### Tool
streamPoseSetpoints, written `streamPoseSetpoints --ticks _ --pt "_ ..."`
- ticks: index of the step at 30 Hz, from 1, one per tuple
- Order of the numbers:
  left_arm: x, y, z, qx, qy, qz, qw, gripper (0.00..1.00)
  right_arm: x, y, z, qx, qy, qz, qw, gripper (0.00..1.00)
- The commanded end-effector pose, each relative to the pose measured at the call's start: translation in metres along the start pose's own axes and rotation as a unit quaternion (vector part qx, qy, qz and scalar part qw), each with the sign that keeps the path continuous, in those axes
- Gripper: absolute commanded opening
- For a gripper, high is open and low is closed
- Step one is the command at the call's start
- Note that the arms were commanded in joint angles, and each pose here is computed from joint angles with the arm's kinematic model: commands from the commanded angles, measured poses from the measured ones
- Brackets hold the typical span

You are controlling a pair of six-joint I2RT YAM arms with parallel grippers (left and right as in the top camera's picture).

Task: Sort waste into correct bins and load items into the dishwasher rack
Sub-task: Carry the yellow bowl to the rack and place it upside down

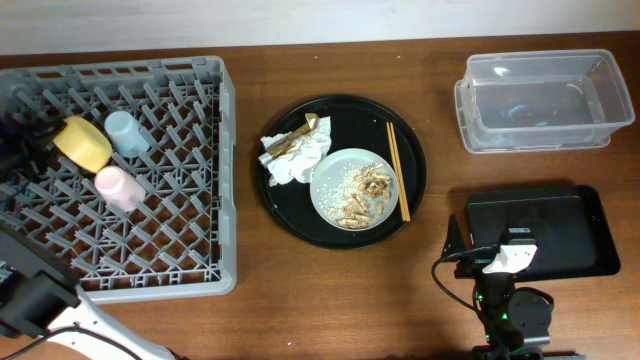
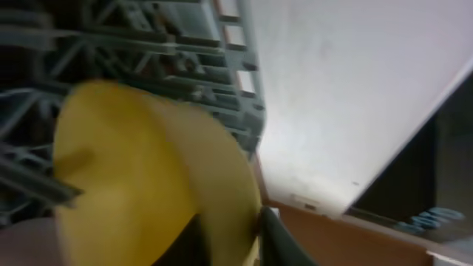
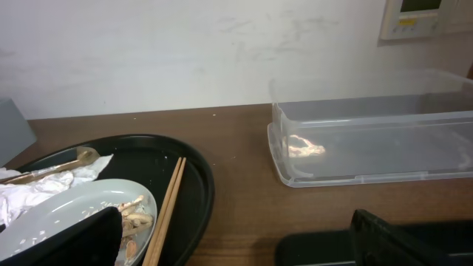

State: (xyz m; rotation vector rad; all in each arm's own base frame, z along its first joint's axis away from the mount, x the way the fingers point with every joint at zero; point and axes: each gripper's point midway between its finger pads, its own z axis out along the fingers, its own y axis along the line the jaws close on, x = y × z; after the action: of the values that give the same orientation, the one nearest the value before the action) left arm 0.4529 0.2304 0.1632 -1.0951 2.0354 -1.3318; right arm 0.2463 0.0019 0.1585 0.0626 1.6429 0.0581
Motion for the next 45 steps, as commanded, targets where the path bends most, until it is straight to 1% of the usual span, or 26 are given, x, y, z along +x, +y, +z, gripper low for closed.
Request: streamPoseSetpoints --ticks 1,3,6,8,10,11,13,14,15,16,18,19,22,23,25,26,28,29,31,32,36,38,39,41,43,45 --pt "-0.008 0.016 -0.007 -0.058 -0.030 0.003 0.998 0.50 0.003 -0.001 0.000 0.003 0.004 0.002 1.000 0.98" --pt "-0.011 0.010 -0.019 -0.086 -0.054 0.016 0.995 0.52 0.003 -0.001 0.000 0.003 0.004 0.002 1.000 0.98" --pt "-0.017 -0.006 -0.051 -0.173 -0.111 0.046 0.978 0.53 0.003 -0.001 0.000 0.003 0.004 0.002 1.000 0.98" --pt "-0.014 -0.027 -0.083 -0.241 -0.168 0.074 0.953 0.51 0.003 -0.001 0.000 0.003 0.004 0.002 1.000 0.98" --pt "-0.008 -0.045 -0.100 -0.277 -0.203 0.096 0.934 0.51 0.003 -0.001 0.000 0.003 0.004 0.002 1.000 0.98" --pt "0.001 -0.060 -0.110 -0.298 -0.225 0.115 0.920 0.43 0.003 -0.001 0.000 0.003 0.004 0.002 1.000 0.98" --pt "0.014 -0.080 -0.101 -0.295 -0.224 0.140 0.918 0.19 0.003 -0.001 0.000 0.003 0.004 0.002 1.000 0.98" --pt "0.020 -0.088 -0.086 -0.290 -0.213 0.156 0.920 0.08 0.003 -0.001 0.000 0.003 0.004 0.002 1.000 0.98" --pt "0.022 -0.092 -0.071 -0.295 -0.201 0.184 0.916 0.00 0.003 -0.001 0.000 0.003 0.004 0.002 1.000 0.98" --pt "0.020 -0.088 -0.056 -0.319 -0.196 0.206 0.904 0.01 0.003 -0.001 0.000 0.003 0.004 0.002 1.000 0.98" --pt "0.011 -0.064 -0.038 -0.396 -0.200 0.211 0.871 0.01 0.003 -0.001 0.000 0.003 0.004 0.002 1.000 0.98" --pt "0.010 -0.050 -0.027 -0.420 -0.189 0.209 0.862 0.00 0.003 -0.001 0.000 0.003 0.004 0.002 1.000 0.98" --pt "0.005 -0.001 0.010 -0.458 -0.139 0.191 0.857 0.00 0.003 -0.001 0.000 0.003 0.004 0.002 1.000 0.98" --pt "0.001 0.018 0.010 -0.484 -0.133 0.181 0.846 0.00 0.003 -0.001 0.000 0.003 0.004 0.002 1.000 0.98" --pt "0.000 0.036 -0.005 -0.538 -0.134 0.171 0.815 0.00 0.003 -0.001 0.000 0.003 0.004 0.002 1.000 0.98" --pt "0.003 0.039 -0.010 -0.549 -0.130 0.166 0.809 0.00 0.003 -0.001 0.000 0.003 0.004 0.002 1.000 0.98" --pt "0.007 0.044 -0.015 -0.559 -0.123 0.157 0.805 0.01 0.003 -0.001 0.000 0.003 0.004 0.002 1.000 0.98" --pt "0.010 0.048 -0.020 -0.568 -0.126 0.138 0.801 0.00 0.003 -0.001 0.000 0.003 0.004 0.002 1.000 0.99" --pt "0.014 0.053 -0.032 -0.593 -0.138 0.114 0.785 0.00 0.003 -0.001 0.000 0.003 0.004 0.002 1.000 0.98" --pt "0.019 0.056 -0.036 -0.602 -0.129 0.110 0.781 0.00 0.003 -0.001 0.000 0.003 0.004 0.002 1.000 0.98" --pt "0.030 0.061 -0.043 -0.610 -0.118 0.081 0.779 0.00 0.003 -0.001 0.000 0.003 0.004 0.002 1.000 0.98" --pt "0.032 0.049 -0.049 -0.605 -0.131 0.080 0.781 0.00 0.003 -0.001 0.000 0.003 0.004 0.002 1.000 0.98" --pt "0.028 0.040 -0.050 -0.595 -0.147 0.086 0.786 0.00 0.003 -0.001 0.000 0.003 0.004 0.002 1.000 0.98" --pt "0.014 0.021 -0.040 -0.555 -0.182 0.105 0.805 0.00 0.003 -0.001 0.000 0.003 0.004 0.002 1.000 0.98" --pt "0.001 0.013 -0.026 -0.523 -0.193 0.122 0.822 0.00 0.003 -0.001 0.000 0.003 0.004 0.002 1.000 0.98" --pt "-0.004 0.016 -0.019 -0.516 -0.194 0.124 0.825 0.00 0.003 -0.001 0.000 0.003 0.004 0.002 1.000 0.99"
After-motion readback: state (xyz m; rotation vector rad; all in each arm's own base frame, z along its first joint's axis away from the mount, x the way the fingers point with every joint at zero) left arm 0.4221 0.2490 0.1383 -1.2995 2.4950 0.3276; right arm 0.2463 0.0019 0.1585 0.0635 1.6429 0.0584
